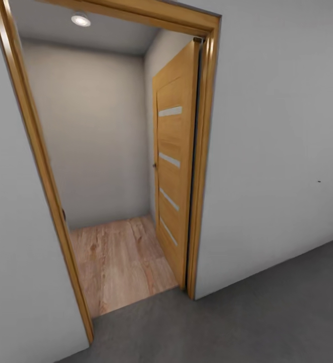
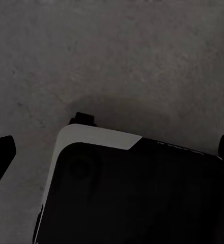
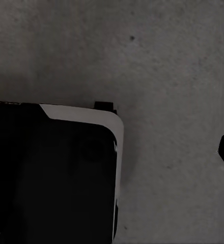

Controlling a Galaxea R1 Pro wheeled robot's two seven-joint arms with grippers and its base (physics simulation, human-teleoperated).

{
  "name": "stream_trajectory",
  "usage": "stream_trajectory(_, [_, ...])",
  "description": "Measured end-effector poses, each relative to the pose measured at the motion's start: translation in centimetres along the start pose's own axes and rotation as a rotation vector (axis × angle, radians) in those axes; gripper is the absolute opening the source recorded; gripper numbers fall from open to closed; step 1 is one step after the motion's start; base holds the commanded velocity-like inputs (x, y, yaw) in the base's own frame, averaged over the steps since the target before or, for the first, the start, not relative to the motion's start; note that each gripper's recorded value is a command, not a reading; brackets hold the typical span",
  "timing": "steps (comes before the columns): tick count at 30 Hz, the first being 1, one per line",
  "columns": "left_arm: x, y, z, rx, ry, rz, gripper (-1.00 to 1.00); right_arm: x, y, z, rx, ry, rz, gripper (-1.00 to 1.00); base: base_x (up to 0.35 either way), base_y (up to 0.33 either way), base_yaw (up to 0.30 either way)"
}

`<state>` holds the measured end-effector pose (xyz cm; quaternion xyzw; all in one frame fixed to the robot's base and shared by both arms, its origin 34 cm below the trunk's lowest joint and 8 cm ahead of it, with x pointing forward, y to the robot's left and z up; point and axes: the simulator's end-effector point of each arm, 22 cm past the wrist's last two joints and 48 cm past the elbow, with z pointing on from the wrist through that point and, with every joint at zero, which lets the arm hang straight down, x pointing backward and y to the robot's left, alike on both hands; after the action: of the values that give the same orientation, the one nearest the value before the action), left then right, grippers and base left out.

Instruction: Move the two storage containers from the living room to the garage. In the garage, place one container on the floor and stack the other container on top of it (either order is fine).

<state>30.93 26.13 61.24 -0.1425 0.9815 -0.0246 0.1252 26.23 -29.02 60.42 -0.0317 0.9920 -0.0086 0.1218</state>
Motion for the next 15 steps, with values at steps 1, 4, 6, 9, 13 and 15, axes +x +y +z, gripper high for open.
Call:
stream_trajectory(1, [-0.01, 0.0, 0.0, 0.0, 0.0, 0.0, 1.0, 0.0, 0.01, 0.0, 0.0, 0.0, 0.0, 1.0, 0.295, -0.172, 0.25])
stream_trajectory(4, [-0.05, 0.0, 0.0, 0.0, -0.002, 0.0, 1.0, -0.01, 0.01, 0.0, 0.0, 0.0, 0.0, 1.0, 0.295, -0.17, 0.258])
stream_trajectory(6, [-0.09, 0.03, 0.0, -0.001, -0.004, 0.0, 1.0, 0.0, 0.01, 0.0, 0.0, 0.0, -0.001, 1.0, 0.295, -0.168, 0.265])
stream_trajectory(9, [-0.12, 0.02, 0.0, -0.001, -0.005, 0.0, 1.0, 0.0, 0.02, 0.0, -0.001, 0.001, -0.002, 1.0, 0.295, -0.168, 0.266])
stream_trajectory(13, [-0.16, 0.02, 0.0, -0.001, -0.007, 0.0, 1.0, 0.02, 0.02, 0.0, -0.001, 0.001, -0.002, 1.0, 0.296, -0.167, 0.267])
stream_trajectory(15, [-0.17, 0.01, 0.0, -0.001, -0.007, 0.0, 1.0, 0.01, 0.01, 0.0, -0.001, 0.001, -0.002, 1.0, 0.296, -0.167, 0.268])
